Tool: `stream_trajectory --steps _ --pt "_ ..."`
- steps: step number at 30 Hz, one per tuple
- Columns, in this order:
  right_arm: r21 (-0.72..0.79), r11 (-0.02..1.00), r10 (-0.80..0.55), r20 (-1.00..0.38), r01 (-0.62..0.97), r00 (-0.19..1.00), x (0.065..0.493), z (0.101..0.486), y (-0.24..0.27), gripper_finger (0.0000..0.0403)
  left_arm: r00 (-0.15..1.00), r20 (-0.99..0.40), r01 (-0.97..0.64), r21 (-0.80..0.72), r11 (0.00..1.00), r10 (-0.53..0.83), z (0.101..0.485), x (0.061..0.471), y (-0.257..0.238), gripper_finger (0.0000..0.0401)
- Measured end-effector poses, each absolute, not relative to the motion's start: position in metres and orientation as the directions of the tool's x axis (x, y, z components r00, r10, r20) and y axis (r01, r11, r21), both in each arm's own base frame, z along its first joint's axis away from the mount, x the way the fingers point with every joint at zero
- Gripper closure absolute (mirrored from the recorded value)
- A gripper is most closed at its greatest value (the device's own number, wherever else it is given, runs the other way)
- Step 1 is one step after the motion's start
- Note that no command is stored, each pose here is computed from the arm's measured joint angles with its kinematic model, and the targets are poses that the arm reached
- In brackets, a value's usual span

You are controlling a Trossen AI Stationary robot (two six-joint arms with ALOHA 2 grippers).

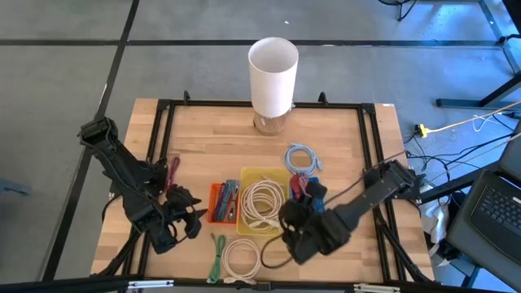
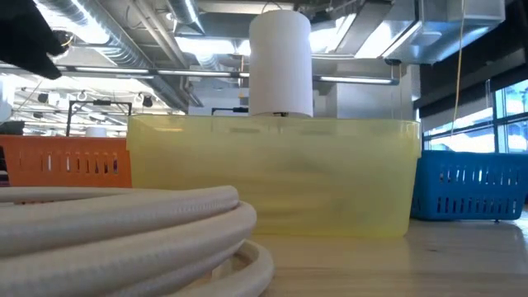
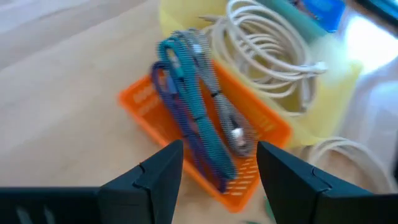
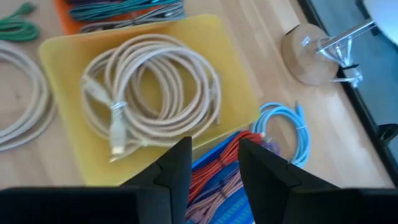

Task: Pick & Place USB Port
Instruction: Put the black and pink charger cable into the orange bin

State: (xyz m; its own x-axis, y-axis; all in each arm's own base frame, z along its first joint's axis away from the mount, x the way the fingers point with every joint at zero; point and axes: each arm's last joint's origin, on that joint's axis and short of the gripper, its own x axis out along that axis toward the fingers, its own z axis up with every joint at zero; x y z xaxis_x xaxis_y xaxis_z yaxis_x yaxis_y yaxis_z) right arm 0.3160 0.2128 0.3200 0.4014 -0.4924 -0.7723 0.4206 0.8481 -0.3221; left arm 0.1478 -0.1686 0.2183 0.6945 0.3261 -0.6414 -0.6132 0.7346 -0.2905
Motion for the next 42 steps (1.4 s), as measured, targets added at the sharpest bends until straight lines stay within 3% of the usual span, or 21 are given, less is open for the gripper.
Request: stream_trajectory --steps 6,14,21,24,33,42 --pt "-0.278 0.855 -0.47 -0.772 0.437 0.428 0.303 0.319 0.231 0.0271 0.581 -0.7 -0.743 -0.246 0.623 0.416 0.215 0.136 -0.154 0.0203" --pt "-0.291 0.855 -0.484 -0.747 0.43 0.457 0.299 0.32 0.237 0.0271 0.195 -0.809 -0.957 -0.034 0.288 0.554 0.216 0.118 -0.125 0.0203" --pt "-0.302 0.846 -0.504 -0.725 0.44 0.47 0.3 0.321 0.235 0.0271 0.029 -0.79 -0.975 0.112 0.19 0.613 0.213 0.129 -0.098 0.0203" --pt "-0.303 0.845 -0.504 -0.725 0.441 0.469 0.3 0.321 0.235 0.0271 -0.089 -0.815 -0.969 0.205 0.141 0.573 0.201 0.131 -0.086 0.0203" --pt "-0.302 0.845 -0.504 -0.725 0.44 0.469 0.3 0.32 0.235 0.0271 -0.21 -0.863 -0.942 0.304 0.141 0.46 0.188 0.148 -0.056 0.0203" --pt "-0.299 0.845 -0.503 -0.726 0.443 0.469 0.3 0.32 0.235 0.0271 -0.287 -0.887 -0.876 0.396 0.276 0.361 0.186 0.163 -0.008 0.0203"
